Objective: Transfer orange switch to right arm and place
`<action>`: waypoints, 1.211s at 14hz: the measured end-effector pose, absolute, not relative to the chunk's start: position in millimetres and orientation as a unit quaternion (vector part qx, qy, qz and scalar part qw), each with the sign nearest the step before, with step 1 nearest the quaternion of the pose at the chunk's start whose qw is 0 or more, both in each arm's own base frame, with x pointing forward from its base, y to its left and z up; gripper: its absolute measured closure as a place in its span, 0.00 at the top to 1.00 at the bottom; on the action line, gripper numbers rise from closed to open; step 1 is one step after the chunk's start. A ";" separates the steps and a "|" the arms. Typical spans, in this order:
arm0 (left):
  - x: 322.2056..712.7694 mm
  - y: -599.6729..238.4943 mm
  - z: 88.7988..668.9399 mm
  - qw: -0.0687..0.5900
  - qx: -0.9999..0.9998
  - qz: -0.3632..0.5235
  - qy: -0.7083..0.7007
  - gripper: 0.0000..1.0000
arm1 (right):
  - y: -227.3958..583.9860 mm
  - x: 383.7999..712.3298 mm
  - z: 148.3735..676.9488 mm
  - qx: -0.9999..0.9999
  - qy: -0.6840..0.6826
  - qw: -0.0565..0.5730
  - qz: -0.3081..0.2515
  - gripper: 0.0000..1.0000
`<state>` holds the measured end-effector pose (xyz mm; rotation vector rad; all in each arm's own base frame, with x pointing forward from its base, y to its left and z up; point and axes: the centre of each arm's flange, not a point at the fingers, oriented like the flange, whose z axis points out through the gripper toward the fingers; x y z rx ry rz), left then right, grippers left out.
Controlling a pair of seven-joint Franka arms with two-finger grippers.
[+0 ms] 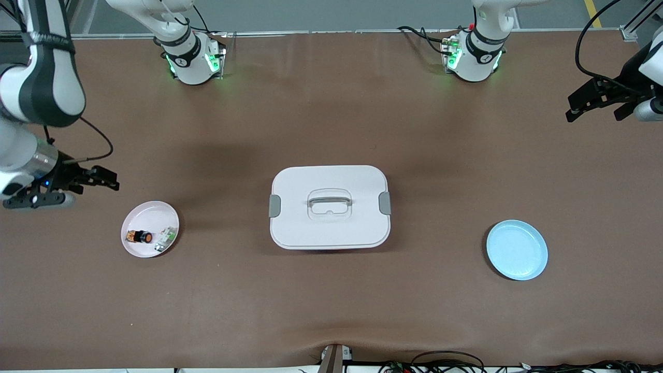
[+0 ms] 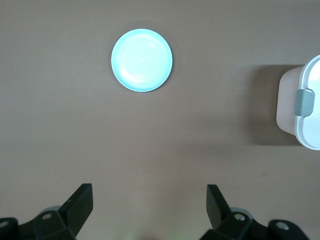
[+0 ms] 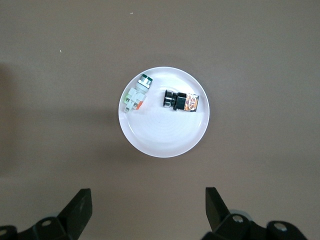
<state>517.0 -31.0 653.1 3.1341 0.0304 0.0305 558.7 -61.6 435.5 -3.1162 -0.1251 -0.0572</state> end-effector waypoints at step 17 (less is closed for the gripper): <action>517.0 -31.0 653.1 0.004 1.000 0.010 0.010 1.00 | -58.7 535.3 618.5 -0.999 -0.037 0.012 -0.038 1.00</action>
